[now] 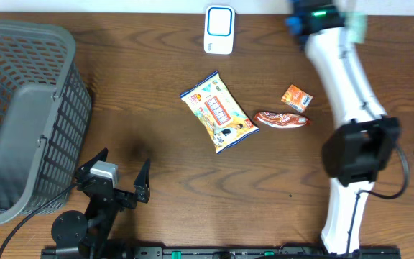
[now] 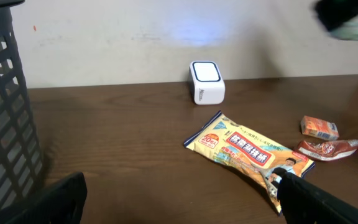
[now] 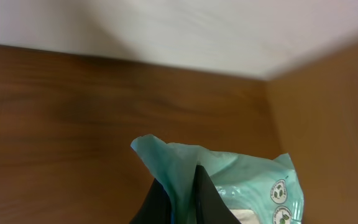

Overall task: Scan the item barcode
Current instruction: 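Carry the wipes pack to the table's right edge and release, then lower the right gripper onto the red-brown snack bag and grasp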

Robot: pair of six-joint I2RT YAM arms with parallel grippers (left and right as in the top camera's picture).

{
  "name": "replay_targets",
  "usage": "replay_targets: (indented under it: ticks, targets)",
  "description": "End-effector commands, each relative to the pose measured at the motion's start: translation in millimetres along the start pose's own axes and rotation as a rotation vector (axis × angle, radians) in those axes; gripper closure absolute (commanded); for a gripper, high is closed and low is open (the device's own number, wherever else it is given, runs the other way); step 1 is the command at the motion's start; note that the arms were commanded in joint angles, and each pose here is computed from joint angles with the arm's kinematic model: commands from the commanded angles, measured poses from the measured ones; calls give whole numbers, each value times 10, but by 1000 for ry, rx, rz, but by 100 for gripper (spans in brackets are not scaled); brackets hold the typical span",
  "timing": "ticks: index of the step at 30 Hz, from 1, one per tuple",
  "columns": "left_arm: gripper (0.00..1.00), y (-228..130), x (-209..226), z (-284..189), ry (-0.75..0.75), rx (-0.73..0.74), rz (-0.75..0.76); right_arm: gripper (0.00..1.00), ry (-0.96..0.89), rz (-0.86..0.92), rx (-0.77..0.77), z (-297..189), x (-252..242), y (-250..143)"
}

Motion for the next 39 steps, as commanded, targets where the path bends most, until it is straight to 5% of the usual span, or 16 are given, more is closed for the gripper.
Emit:
replay_targets:
  ticks: [1, 8, 16, 18, 22, 25, 35, 39]
  targets:
    - [2, 24, 1, -9, 3, -7, 17, 99, -104, 45, 126, 588, -567, -296]
    - [2, 24, 1, -9, 3, -7, 17, 99, -92, 183, 383, 1615, -1386, -1136]
    - [2, 24, 1, -9, 3, -7, 17, 99, -78, 317, 559, 1996, -1757, -1767]
    - [2, 24, 1, -9, 3, -7, 17, 89, -96, 343, 557, 1999, -1846, -1775]
    - [2, 24, 1, -9, 3, -7, 17, 25, -137, 432, 506, 1855, -2036, -1598]
    - [2, 24, 1, -9, 3, -7, 17, 1, -128, 519, 437, 1633, -2135, -1337]
    - [2, 24, 1, -9, 3, -7, 17, 1, 426, 765, 171, 45, -1907, -138]
    - [2, 24, 1, -9, 3, -7, 17, 1, 703, 838, 201, -634, -1579, 68]
Point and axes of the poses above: each gripper's point midway between its finger pads, its own z axis out along the fingers, its own x axis along the line the jaws close on, y = z × x, the point moved 5 cm from there along -z, back along the fingers, and after that the axes turned 12 degrees about z, right-handed, at the moved point
